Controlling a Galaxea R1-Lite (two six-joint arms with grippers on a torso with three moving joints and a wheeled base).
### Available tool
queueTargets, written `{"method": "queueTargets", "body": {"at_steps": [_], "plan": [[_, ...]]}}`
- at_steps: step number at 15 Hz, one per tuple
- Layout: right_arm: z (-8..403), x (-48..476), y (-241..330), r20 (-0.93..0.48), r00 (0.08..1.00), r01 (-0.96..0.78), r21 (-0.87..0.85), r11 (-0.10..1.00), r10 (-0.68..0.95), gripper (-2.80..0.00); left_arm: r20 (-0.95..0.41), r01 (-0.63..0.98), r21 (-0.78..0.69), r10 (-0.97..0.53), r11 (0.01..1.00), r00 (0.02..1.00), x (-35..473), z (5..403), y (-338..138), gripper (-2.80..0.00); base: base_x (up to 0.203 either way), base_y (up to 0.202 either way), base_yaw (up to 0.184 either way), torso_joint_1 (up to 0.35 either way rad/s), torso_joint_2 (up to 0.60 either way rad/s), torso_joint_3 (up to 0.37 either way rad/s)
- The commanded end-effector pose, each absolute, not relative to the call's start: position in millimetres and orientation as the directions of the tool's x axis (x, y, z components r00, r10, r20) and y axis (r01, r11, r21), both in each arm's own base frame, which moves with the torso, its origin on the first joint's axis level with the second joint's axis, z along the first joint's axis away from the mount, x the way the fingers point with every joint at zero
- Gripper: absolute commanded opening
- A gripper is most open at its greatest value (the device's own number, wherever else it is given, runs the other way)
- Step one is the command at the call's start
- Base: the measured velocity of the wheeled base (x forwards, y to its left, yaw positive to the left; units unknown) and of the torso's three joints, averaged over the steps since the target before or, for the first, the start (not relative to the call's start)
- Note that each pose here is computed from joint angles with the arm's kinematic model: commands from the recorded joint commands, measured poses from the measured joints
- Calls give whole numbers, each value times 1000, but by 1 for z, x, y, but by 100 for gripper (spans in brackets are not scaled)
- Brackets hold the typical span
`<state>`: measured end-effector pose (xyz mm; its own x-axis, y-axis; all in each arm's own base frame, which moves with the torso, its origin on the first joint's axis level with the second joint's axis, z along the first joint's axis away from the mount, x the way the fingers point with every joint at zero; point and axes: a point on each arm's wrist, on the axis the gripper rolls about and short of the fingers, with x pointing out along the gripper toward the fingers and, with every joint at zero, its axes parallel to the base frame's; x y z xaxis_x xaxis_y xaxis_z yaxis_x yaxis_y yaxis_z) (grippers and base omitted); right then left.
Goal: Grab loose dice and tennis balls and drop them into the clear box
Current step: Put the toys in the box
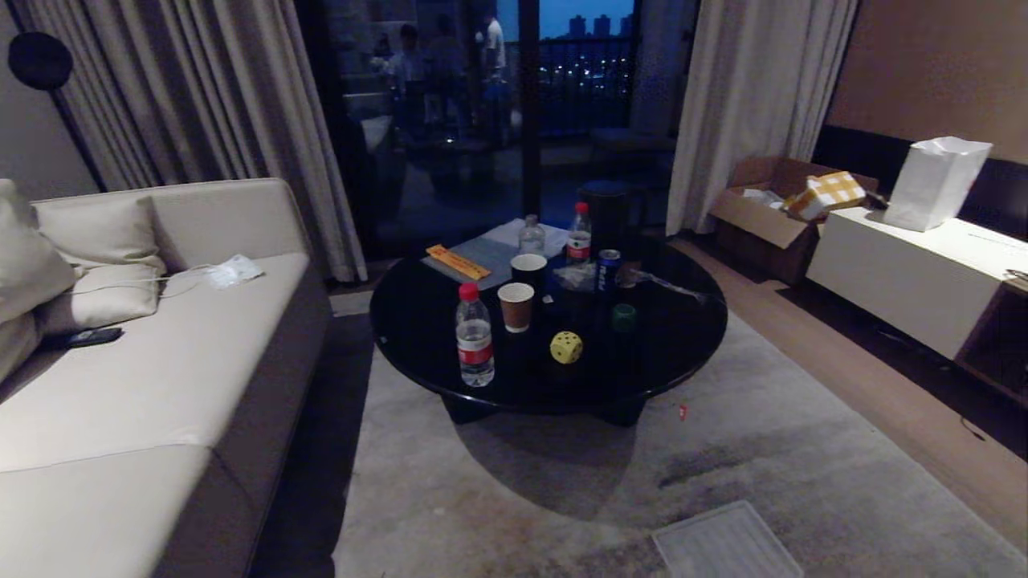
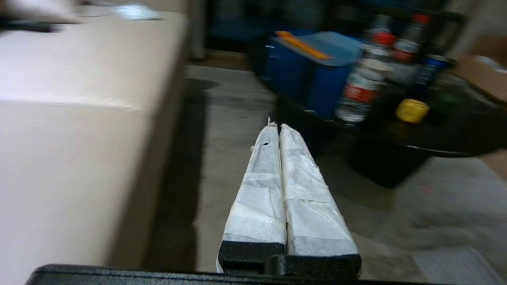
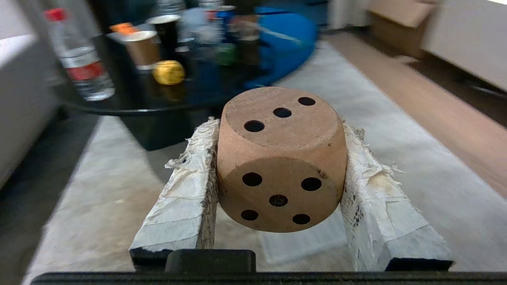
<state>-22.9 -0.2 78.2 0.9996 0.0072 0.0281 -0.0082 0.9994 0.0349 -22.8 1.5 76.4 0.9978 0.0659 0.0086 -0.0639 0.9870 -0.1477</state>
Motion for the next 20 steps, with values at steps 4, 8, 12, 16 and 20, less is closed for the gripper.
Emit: {"method": "queueTargets", "body": {"at_steps": [4, 8, 12, 16, 20], "plan": [[75, -22, 0, 18, 1000, -8, 35, 999, 8, -280, 11, -64, -149, 66, 987, 998, -23, 76, 1, -280, 2, 12, -164, 3, 3, 3], [75, -22, 0, 18, 1000, -8, 35, 999, 8, -280, 9, -64, -149, 66, 987, 998, -23, 76, 1, -280, 2, 10, -166, 2, 2, 0], [75, -22, 0, 18, 1000, -8, 35, 999, 8, -280, 9, -64, -149, 66, 987, 998, -23, 76, 1, -280, 2, 10, -164, -25, 124, 85], [75, -22, 0, 18, 1000, -8, 35, 999, 8, -280, 11, -64, -149, 66, 987, 998, -23, 76, 1, -280, 0, 9, -161, -11, 41, 34], [75, -22, 0, 18, 1000, -8, 34, 999, 8, -280, 10, -64, -149, 66, 987, 998, -23, 76, 1, -280, 1, 10, -161, 4, 5, 6]]}}
